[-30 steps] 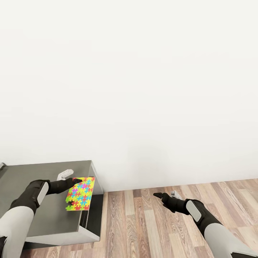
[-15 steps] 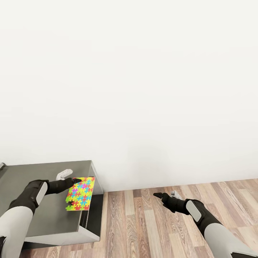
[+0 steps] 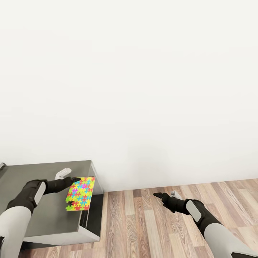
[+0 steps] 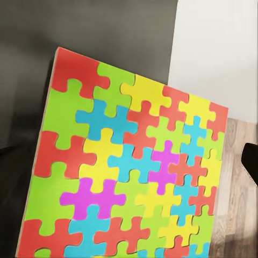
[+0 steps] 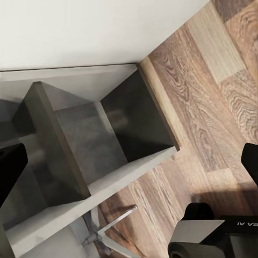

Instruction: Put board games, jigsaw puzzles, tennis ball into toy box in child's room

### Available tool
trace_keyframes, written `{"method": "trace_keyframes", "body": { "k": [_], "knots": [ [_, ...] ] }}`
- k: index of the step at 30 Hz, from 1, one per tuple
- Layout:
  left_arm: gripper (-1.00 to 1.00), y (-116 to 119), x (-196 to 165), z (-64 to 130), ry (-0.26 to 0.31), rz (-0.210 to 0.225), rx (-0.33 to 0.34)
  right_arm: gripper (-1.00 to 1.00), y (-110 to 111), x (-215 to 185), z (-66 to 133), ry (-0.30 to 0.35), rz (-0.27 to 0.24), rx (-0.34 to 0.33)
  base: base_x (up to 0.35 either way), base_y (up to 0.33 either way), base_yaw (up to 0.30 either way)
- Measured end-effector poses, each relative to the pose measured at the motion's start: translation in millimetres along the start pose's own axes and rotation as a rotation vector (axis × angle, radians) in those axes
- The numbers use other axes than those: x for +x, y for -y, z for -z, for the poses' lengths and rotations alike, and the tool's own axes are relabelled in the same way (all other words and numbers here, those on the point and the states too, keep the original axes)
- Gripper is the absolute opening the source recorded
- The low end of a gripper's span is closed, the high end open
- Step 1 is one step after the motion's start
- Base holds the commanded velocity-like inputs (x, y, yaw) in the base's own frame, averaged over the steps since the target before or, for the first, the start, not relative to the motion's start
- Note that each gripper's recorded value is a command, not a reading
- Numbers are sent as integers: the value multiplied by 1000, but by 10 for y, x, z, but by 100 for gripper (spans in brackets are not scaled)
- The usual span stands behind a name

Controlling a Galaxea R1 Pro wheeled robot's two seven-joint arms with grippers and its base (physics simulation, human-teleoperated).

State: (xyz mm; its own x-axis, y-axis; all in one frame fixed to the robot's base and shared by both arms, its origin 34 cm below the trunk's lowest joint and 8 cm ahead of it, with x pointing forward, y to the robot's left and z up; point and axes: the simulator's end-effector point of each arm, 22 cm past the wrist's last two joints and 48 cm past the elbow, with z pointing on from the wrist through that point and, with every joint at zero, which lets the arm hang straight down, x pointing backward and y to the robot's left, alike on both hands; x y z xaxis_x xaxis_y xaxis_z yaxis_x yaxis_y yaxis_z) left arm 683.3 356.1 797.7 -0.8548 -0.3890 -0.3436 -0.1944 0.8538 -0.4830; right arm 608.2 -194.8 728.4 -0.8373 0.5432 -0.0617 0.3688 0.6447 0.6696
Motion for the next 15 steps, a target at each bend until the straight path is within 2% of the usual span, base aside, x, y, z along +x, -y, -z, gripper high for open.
{"method": "trace_keyframes", "body": {
  "k": [8, 15],
  "knots": [
    [100, 92, -46, 53, 12, 20, 67, 100, 0, 0, 0, 0, 0, 0, 0, 0, 0],
    [100, 126, -71, 96, 15, 23, 100, 100, 0, 0, 0, 0, 0, 0, 0, 0, 0]
  ]
}}
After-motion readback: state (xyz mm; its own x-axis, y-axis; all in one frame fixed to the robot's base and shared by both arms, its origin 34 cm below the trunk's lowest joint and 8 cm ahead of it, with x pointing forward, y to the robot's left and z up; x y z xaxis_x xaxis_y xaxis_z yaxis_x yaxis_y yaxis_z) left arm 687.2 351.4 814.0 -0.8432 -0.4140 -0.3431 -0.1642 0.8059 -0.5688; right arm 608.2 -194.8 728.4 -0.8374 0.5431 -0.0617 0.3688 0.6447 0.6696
